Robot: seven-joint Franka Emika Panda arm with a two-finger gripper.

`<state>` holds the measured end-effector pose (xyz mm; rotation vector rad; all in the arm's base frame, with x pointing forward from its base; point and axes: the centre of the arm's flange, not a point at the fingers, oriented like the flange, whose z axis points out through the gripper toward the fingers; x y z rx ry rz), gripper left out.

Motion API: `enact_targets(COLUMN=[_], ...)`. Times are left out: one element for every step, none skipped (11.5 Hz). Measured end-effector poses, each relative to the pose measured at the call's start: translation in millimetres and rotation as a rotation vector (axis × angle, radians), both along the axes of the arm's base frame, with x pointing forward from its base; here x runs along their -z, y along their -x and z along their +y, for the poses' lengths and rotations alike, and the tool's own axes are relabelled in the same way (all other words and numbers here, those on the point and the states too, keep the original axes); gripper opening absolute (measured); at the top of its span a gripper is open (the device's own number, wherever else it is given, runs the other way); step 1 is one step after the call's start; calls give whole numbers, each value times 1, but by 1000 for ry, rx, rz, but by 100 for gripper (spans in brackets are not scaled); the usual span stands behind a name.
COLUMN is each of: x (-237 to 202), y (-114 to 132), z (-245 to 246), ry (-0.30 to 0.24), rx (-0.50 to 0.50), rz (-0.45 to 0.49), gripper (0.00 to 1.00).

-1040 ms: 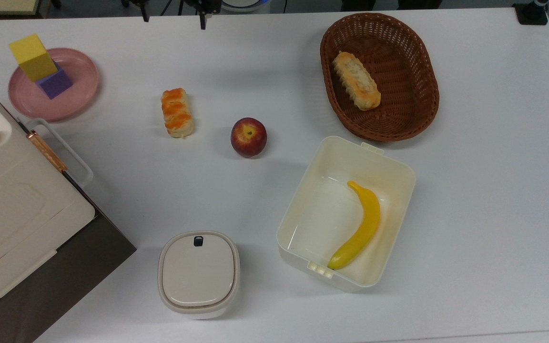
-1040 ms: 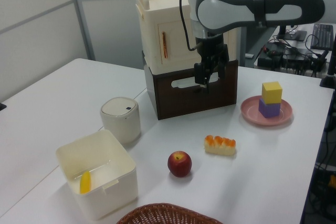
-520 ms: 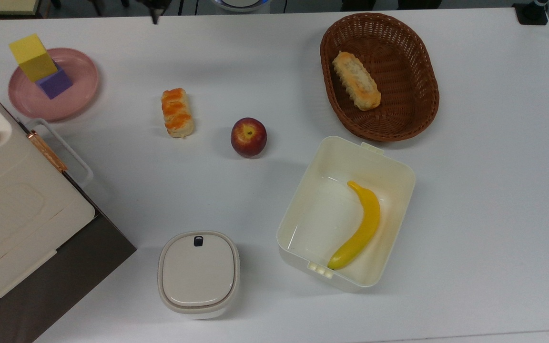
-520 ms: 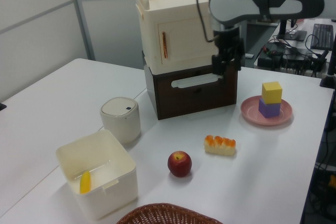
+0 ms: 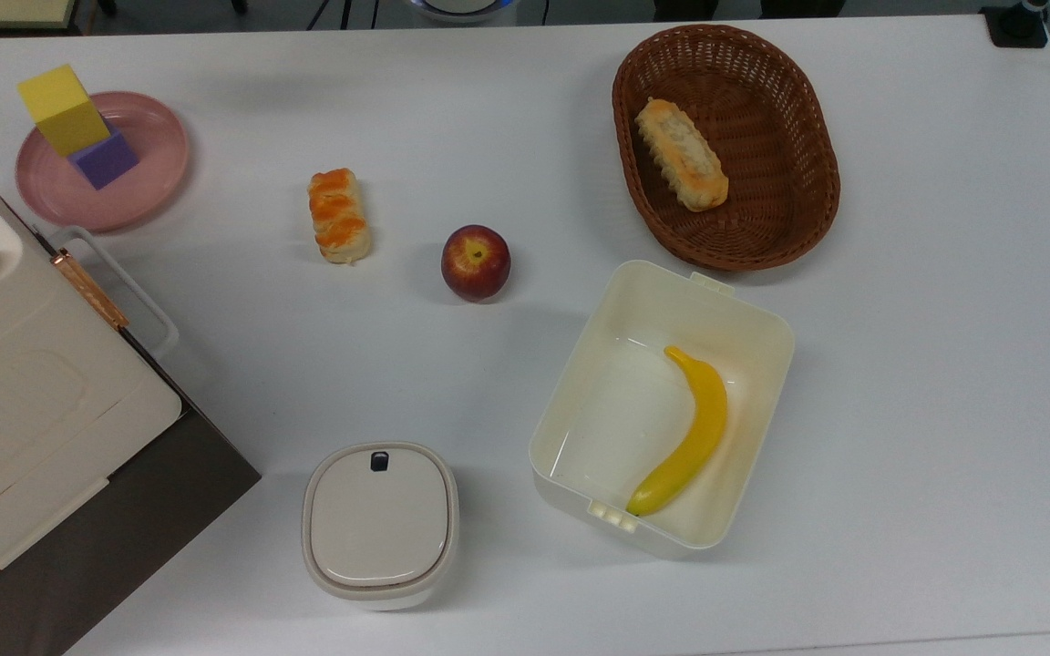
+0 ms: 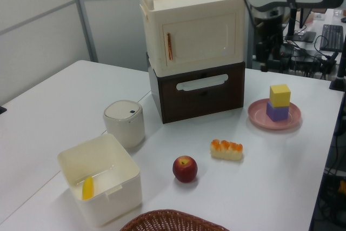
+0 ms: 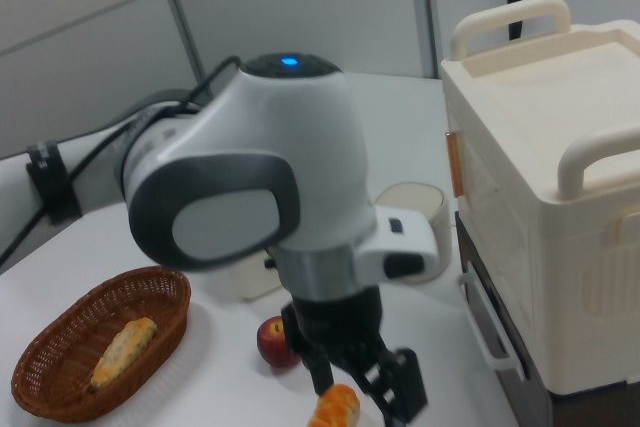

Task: Put the yellow cube on the table

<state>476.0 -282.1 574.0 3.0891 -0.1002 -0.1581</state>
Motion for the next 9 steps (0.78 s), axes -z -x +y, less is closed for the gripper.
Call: enact_targets(x=[4, 8, 15, 24, 34, 43, 49, 54, 56], y=[8, 12, 11, 9, 8, 6, 4, 2, -1], z=[-18, -34, -46, -56, -64, -70, -72, -71, -68], ry=[-5, -4, 0, 4, 4, 1, -5, -10, -14], rx=[-25, -45, -68, -92, -110, -116, -117, -120, -127], rz=[1, -7, -14, -18, -18, -14, -7, -2, 2], gripper=[100, 100, 100, 100, 100, 100, 100, 100, 100])
